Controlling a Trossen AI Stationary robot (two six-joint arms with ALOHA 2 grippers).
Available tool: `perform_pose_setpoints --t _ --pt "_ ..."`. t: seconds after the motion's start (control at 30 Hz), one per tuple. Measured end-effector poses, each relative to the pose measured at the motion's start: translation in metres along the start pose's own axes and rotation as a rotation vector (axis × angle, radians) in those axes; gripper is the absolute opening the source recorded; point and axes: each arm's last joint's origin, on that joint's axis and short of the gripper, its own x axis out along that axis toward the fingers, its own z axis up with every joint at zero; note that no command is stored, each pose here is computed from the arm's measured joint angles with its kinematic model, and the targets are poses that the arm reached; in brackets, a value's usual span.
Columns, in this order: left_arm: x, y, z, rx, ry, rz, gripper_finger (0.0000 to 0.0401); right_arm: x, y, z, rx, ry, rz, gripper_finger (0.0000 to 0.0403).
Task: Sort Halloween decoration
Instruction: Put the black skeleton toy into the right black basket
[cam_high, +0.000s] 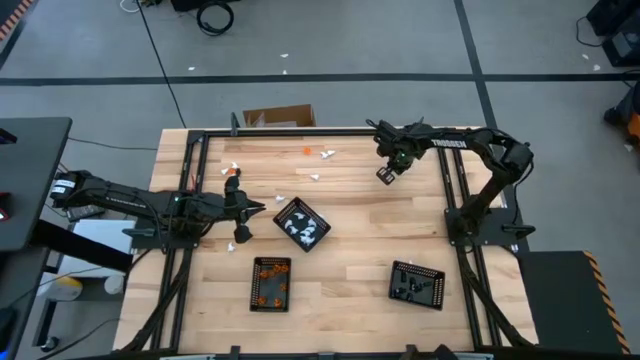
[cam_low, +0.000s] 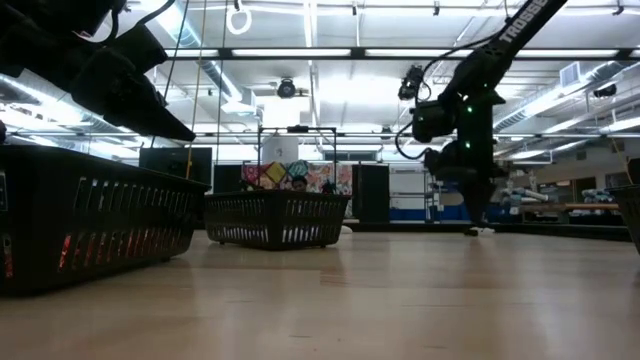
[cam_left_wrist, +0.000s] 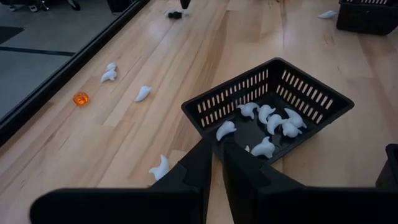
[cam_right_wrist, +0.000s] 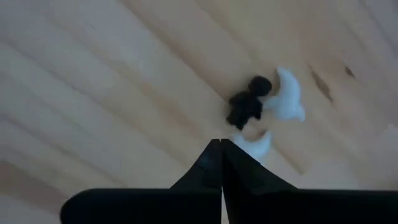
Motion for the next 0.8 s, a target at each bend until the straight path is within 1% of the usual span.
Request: perform_pose_setpoints --t 0.17,0.23,0.3,0.4,0.6,0.67,0.8 --pt "0.000 0.000 0.000 0.000 0.000 0.000 0.0050 -0.013 0.016 0.004 -0.056 -0.013 0.009 0.0003" --pt "0.000 0.000 0.000 0.000 0.000 0.000 0.0050 -0.014 0.019 0.004 -0.052 -0.025 -0.005 0.0009" --pt "0.000 0.000 0.000 -0.001 0.000 0.000 0.0050 -0.013 0.020 0.006 -0.031 -0.039 -0.018 0.0023" --pt "0.000 0.000 0.000 -0.017 0.000 0.000 0.0050 -0.010 0.010 0.009 0.033 -0.055 -0.030 0.0060" --pt "0.000 0.000 0.000 -0.023 0.000 0.000 0.0050 0.000 -0.017 0.012 0.161 -0.086 -0.053 0.0145" --pt "0.000 0.000 0.000 -0.023 0.000 0.000 0.0050 0.001 -0.025 0.013 0.183 -0.098 -0.057 0.0168" --pt "0.000 0.000 0.000 -0.023 0.000 0.000 0.0050 0.009 -0.033 0.018 0.183 -0.105 -0.051 0.0204"
